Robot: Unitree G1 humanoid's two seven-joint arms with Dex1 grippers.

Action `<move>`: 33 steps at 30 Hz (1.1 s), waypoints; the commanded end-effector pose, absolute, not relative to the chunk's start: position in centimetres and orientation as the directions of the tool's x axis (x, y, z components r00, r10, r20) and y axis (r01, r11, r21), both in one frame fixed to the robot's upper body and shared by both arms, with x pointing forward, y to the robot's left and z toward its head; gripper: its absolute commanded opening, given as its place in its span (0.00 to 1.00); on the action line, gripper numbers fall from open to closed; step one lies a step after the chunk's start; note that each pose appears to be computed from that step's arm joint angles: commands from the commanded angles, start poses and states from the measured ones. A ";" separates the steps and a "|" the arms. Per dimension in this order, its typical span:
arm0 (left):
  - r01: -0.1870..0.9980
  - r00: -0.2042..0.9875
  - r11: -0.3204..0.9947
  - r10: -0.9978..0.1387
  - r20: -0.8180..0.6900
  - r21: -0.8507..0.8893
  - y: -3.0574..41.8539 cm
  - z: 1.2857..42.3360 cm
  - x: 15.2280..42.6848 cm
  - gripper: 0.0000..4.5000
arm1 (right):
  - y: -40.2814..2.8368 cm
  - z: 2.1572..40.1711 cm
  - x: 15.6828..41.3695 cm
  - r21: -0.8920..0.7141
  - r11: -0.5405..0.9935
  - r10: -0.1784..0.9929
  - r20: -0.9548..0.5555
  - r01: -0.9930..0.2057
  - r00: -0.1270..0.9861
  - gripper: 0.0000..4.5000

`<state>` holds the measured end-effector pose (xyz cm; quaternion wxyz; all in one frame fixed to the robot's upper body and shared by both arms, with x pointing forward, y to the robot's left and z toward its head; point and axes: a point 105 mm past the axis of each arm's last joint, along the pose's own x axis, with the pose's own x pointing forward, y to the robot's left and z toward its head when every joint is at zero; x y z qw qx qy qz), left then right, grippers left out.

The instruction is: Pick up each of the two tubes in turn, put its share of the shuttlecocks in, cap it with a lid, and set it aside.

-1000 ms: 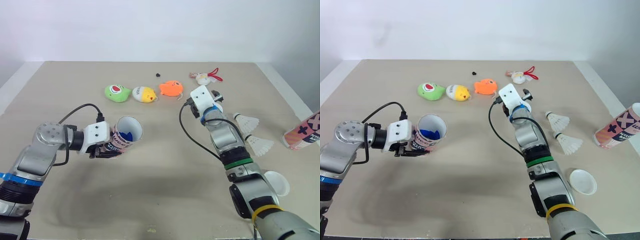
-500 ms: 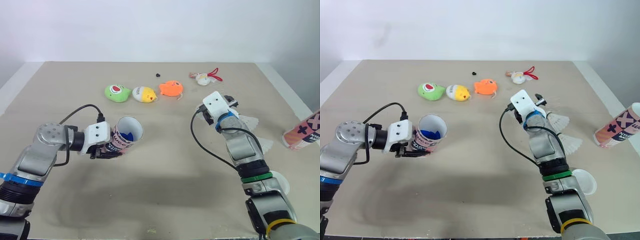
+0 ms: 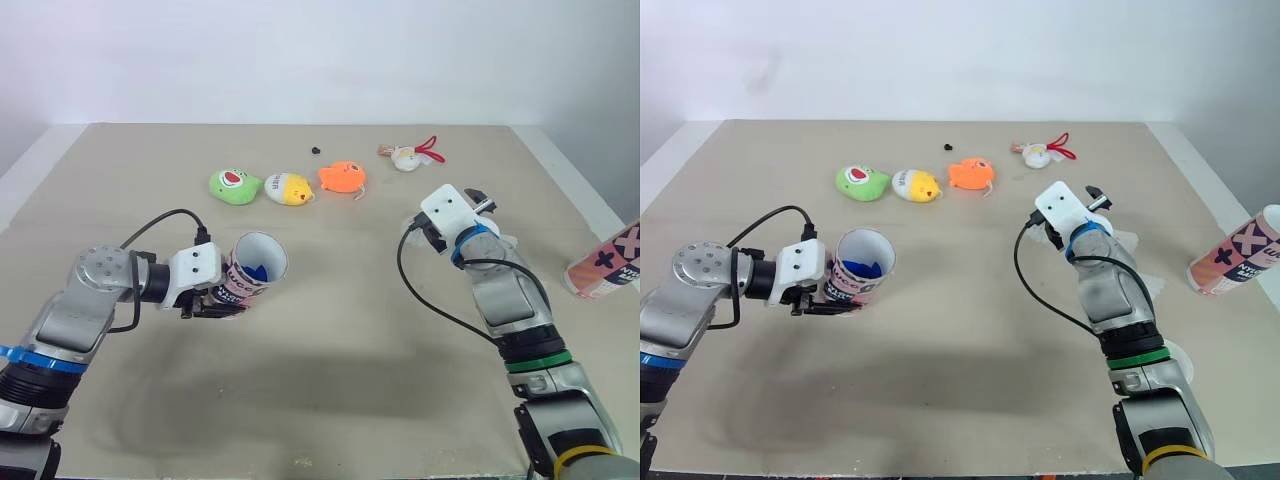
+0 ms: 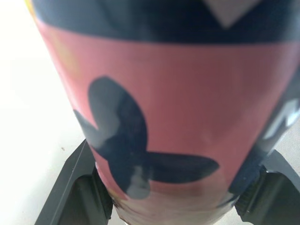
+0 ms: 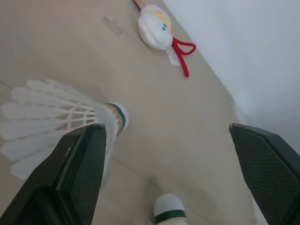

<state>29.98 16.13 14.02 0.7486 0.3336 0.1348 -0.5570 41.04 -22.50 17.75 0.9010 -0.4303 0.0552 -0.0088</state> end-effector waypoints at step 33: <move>0.959 0.225 0.076 -0.789 -0.572 0.272 14.3 12.9 28.5 0.58 | -13.9 18.5 33.5 -0.295 0.857 0.367 -0.226 -0.422 0.902 1.00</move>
